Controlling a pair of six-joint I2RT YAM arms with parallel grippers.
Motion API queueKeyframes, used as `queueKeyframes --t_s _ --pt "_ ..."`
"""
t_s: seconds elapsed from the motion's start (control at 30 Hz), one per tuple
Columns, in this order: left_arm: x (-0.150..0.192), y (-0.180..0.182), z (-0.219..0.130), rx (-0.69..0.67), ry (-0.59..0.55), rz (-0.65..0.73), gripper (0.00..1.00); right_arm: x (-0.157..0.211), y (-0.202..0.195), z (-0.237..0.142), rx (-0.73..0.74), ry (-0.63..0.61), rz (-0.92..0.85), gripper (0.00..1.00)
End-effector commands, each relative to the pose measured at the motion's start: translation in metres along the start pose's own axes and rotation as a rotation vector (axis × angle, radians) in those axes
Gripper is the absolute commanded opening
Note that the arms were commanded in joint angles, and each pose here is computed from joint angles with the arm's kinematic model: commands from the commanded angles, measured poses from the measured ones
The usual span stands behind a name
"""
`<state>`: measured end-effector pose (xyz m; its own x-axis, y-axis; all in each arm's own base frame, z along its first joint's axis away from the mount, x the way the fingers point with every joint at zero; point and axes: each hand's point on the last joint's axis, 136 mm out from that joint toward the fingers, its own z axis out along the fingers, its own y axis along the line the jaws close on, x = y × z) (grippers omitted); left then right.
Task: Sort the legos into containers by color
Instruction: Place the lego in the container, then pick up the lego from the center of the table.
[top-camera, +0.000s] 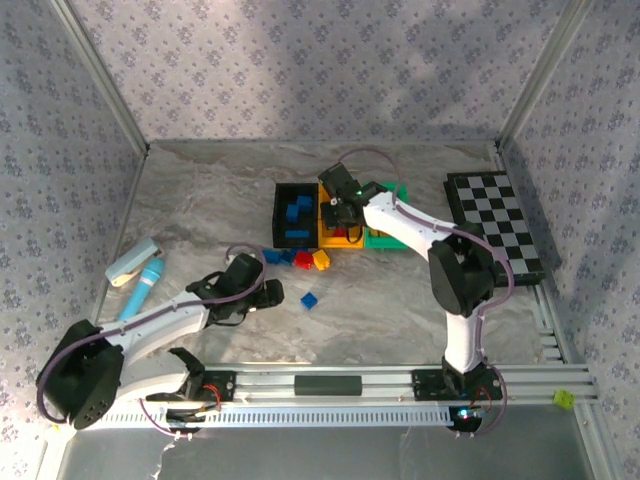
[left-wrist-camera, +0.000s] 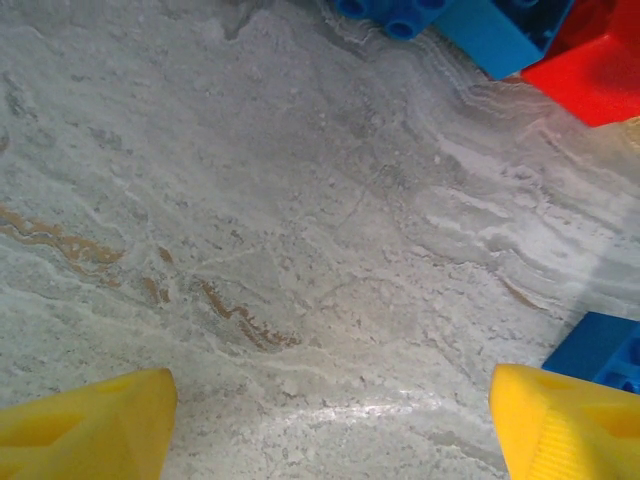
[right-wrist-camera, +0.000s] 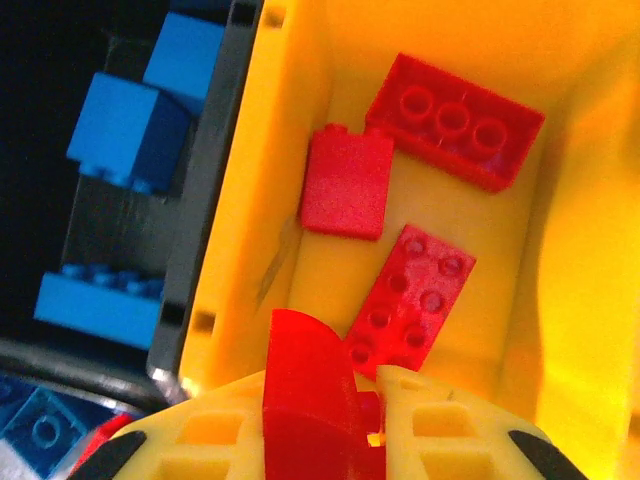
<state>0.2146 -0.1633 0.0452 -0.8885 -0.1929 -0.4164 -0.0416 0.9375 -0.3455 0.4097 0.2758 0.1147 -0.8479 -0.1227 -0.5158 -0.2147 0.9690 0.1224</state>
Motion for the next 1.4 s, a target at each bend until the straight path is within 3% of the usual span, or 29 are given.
queueKeyframes --t_s 0.0,0.07,0.13,0.53,0.77,0.97,1.17,1.37 --pt "0.006 0.001 -0.006 0.005 0.016 -0.008 0.82 -0.007 -0.009 0.004 0.034 0.027 -0.045 0.29" --pt "0.006 0.002 -0.007 0.003 0.012 -0.013 0.82 -0.007 -0.012 0.006 0.034 0.04 -0.042 0.42" --pt "0.006 0.002 -0.006 0.007 0.011 -0.015 0.82 -0.006 -0.014 0.004 0.027 0.037 -0.045 0.47" --pt "-0.004 -0.013 -0.003 0.01 0.015 0.012 0.82 0.021 -0.01 -0.035 -0.072 -0.004 -0.08 0.51" --pt "-0.03 -0.034 -0.016 0.035 -0.099 0.028 0.81 0.04 -0.024 -0.06 -0.057 -0.078 -0.145 0.52" --pt "-0.039 -0.065 -0.004 -0.006 -0.039 0.13 0.8 0.077 -0.053 -0.051 -0.004 -0.103 -0.147 0.53" --pt "-0.045 -0.107 0.014 -0.075 -0.01 0.232 0.79 0.085 -0.075 -0.056 0.019 -0.189 -0.075 0.54" --pt "-0.046 -0.134 0.043 -0.157 0.06 0.258 0.77 0.094 -0.097 -0.053 0.036 -0.189 0.019 0.55"
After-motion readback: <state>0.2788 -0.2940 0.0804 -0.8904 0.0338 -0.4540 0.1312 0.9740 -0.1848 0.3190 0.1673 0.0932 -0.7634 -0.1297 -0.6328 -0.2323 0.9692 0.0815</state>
